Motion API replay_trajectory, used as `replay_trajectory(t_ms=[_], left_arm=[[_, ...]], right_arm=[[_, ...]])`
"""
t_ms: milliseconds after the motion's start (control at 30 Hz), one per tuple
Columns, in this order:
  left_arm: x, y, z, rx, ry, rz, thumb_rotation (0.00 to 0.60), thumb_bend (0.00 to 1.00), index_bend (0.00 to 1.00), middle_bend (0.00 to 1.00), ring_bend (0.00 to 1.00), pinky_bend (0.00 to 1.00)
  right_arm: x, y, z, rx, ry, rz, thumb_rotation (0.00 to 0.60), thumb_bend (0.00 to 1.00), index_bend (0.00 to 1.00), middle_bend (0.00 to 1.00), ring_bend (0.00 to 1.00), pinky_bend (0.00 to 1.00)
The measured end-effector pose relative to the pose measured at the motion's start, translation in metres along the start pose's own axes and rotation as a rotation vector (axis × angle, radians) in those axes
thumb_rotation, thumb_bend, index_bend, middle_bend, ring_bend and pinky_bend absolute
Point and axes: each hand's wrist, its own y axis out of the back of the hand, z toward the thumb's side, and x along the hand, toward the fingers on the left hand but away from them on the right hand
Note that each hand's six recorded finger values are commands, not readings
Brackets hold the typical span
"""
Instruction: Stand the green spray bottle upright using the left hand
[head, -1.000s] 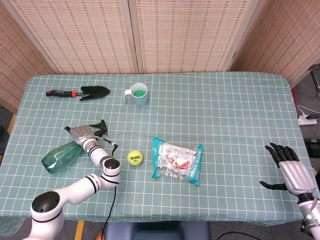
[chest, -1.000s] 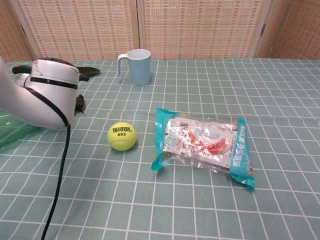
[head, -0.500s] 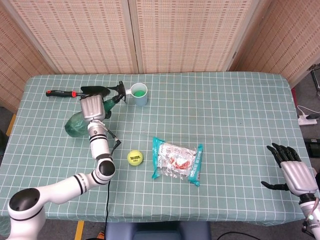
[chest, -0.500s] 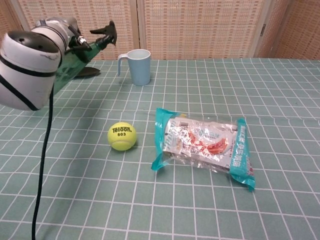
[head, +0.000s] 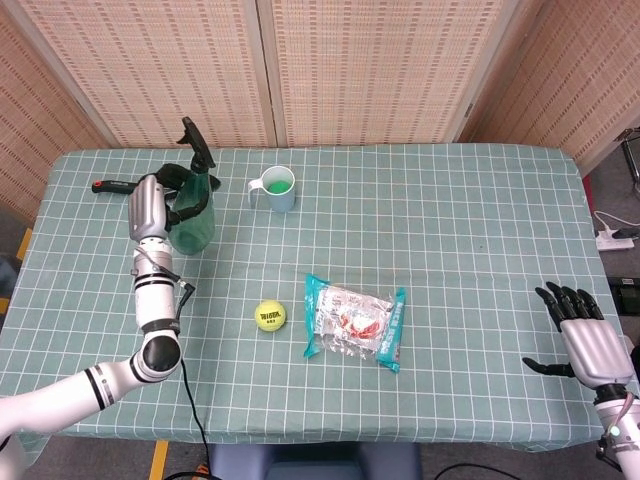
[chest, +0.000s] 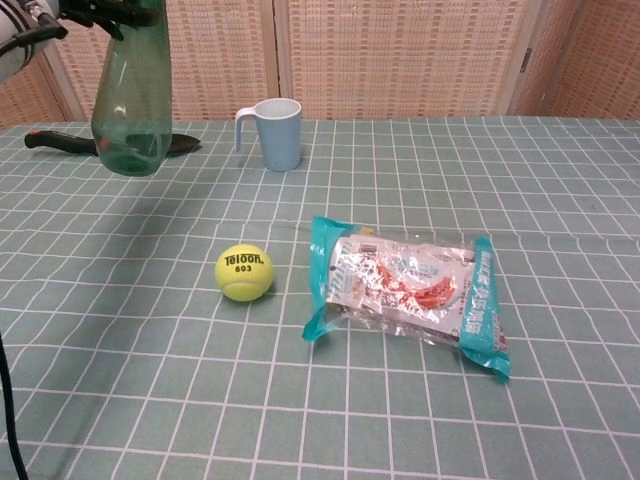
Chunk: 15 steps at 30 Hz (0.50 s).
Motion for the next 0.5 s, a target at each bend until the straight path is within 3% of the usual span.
replay_trajectory(t_ms=[233, 500], left_arm=[[0.008, 0.011, -0.036, -0.189, -0.022, 0.053, 0.600, 0.29, 0.61, 0.54, 0.38, 0.12], [0.022, 0.019, -0.079, -0.256, -0.044, 0.108, 0.600, 0.27, 0.59, 0.51, 0.36, 0.10]], right_arm=[[-0.005, -0.002, 0.000, -0.001, -0.020, -0.024, 0.600, 0.00, 0.00, 0.00, 0.00, 0.00], [-0.009, -0.005, -0.004, -0.023, -0.060, -0.013, 0.600, 0.00, 0.00, 0.00, 0.00, 0.00]])
